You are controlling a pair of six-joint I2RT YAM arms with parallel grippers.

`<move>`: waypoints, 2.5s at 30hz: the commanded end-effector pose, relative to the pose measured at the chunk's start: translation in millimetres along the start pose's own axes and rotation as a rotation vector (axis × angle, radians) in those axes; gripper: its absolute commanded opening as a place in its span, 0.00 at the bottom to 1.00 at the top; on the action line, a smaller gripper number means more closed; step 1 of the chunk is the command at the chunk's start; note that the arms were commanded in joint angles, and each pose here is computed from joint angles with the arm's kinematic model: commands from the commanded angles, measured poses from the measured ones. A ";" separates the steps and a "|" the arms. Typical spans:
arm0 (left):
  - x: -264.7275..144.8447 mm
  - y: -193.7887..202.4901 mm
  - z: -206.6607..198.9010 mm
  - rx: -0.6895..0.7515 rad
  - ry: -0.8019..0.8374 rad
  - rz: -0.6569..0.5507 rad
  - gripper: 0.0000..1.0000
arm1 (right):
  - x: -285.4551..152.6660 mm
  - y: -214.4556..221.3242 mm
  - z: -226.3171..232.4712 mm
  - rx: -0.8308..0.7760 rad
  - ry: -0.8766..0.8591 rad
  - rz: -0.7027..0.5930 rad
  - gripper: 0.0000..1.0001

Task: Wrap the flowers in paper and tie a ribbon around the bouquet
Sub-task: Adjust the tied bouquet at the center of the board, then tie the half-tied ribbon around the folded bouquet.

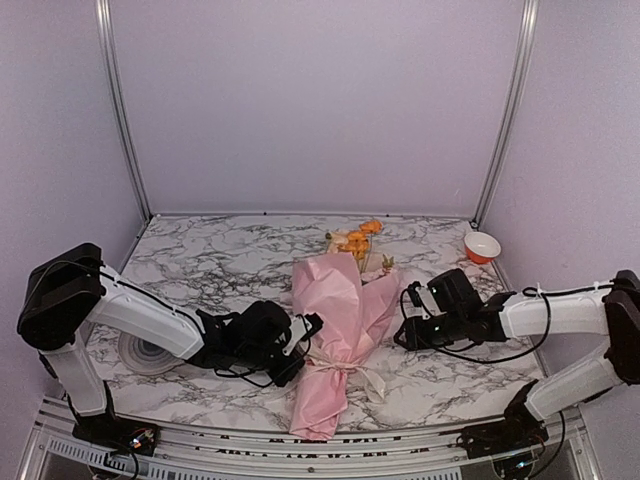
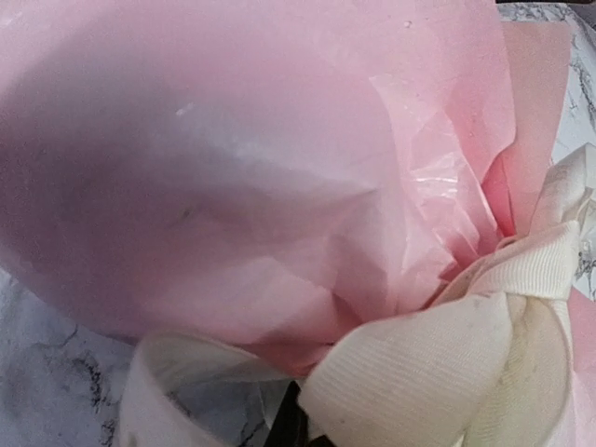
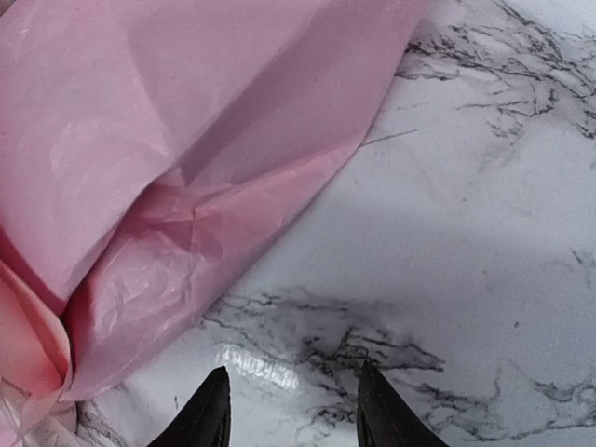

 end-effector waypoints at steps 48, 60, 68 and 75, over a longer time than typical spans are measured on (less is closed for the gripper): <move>-12.9 18.4 10.3 0.379 -0.005 0.129 0.88 | -7.0 48.7 29.7 -0.192 0.061 0.408 0.85; -8.5 10.4 2.8 0.359 0.103 0.079 0.20 | 11.8 40.7 33.7 -0.241 0.028 0.341 0.72; -19.2 -16.9 41.1 0.202 -0.088 -0.008 0.00 | 11.7 49.1 29.0 -0.213 0.036 0.352 0.00; -23.9 -44.9 85.7 0.042 -0.293 -0.095 0.00 | 4.8 72.6 29.2 -0.166 -0.044 0.400 0.00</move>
Point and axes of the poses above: each gripper's point midway between its finger pads, its own x axis out along the fingers, its own z axis along the line the jaws close on, y = z × x, the point moved 6 cm from there along -x, back along the fingers, and after that the axes turned 6 degrees about -x, right-handed, at the moved point
